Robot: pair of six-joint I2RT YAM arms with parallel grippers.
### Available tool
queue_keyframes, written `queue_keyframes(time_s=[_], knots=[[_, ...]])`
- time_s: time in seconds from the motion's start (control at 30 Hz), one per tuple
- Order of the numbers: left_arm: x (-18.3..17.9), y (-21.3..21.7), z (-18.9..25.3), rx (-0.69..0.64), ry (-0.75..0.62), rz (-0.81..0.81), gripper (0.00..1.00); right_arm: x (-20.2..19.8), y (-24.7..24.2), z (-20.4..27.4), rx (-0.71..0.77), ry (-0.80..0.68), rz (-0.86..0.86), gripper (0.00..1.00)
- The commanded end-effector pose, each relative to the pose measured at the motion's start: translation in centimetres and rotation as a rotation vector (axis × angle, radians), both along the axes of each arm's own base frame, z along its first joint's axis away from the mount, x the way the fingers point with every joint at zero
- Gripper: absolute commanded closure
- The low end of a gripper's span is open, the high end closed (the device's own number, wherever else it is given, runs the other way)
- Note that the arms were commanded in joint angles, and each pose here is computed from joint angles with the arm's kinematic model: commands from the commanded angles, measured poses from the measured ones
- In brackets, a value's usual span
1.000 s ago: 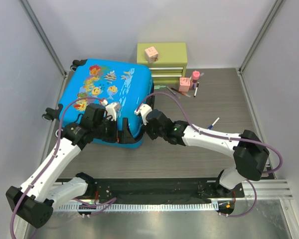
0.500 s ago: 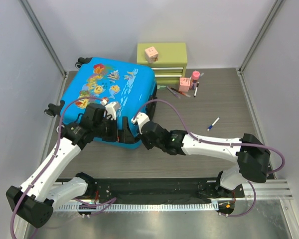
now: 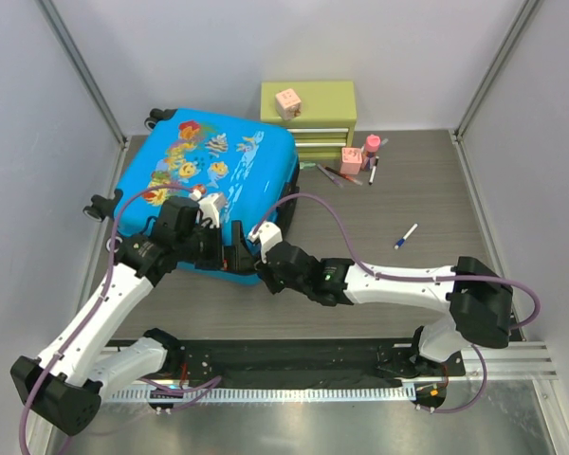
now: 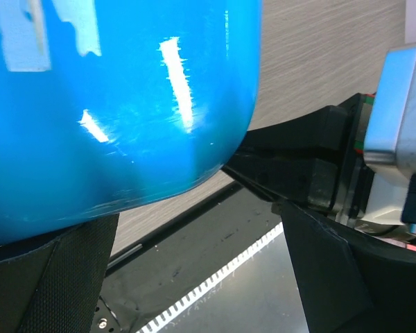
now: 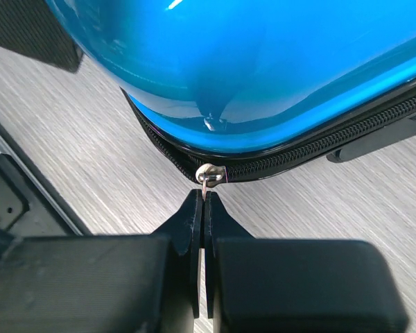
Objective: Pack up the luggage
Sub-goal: Zip the luggage at the center of the board.
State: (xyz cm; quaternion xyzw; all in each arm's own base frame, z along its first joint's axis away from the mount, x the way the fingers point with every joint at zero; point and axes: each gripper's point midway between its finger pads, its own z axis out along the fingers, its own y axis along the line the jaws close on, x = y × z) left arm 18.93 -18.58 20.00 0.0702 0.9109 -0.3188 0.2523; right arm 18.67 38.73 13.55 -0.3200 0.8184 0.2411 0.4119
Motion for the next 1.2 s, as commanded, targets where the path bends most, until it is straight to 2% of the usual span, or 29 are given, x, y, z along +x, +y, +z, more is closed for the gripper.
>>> queue_keyframes(time_s=[0.0, 0.27, 0.4, 0.57, 0.9, 1.0, 1.17], knots=[[4.6, -1.7, 4.1, -0.098, -0.259, -0.004, 0.00, -6.8, 6.5, 12.6, 0.475, -0.014, 0.283, 0.99], [4.8, -2.3, 5.1, -0.139, -0.273, -0.006, 0.00, -7.7, 7.0, 13.4, 0.534, 0.007, 0.322, 0.99], [4.9, -2.2, 5.9, -0.141, -0.291, 0.002, 0.00, -6.2, 5.8, 12.8, 0.476, -0.014, 0.225, 0.99], [4.8, -0.6, 7.1, -0.048, -0.310, 0.022, 0.00, -4.8, 3.4, 11.7, 0.417, -0.046, 0.128, 0.99], [3.0, 2.4, 5.3, 0.147, -0.169, 0.033, 0.00, -4.2, 2.1, 11.0, 0.389, -0.057, 0.079, 0.99], [2.2, 3.7, 6.4, 0.166, -0.208, 0.065, 0.00, -3.5, 1.5, 10.9, 0.363, -0.065, 0.040, 0.99], [3.1, 7.9, 10.0, 0.240, -0.299, 0.235, 0.00, -2.6, -0.3, 10.5, 0.344, -0.080, -0.020, 0.99]])
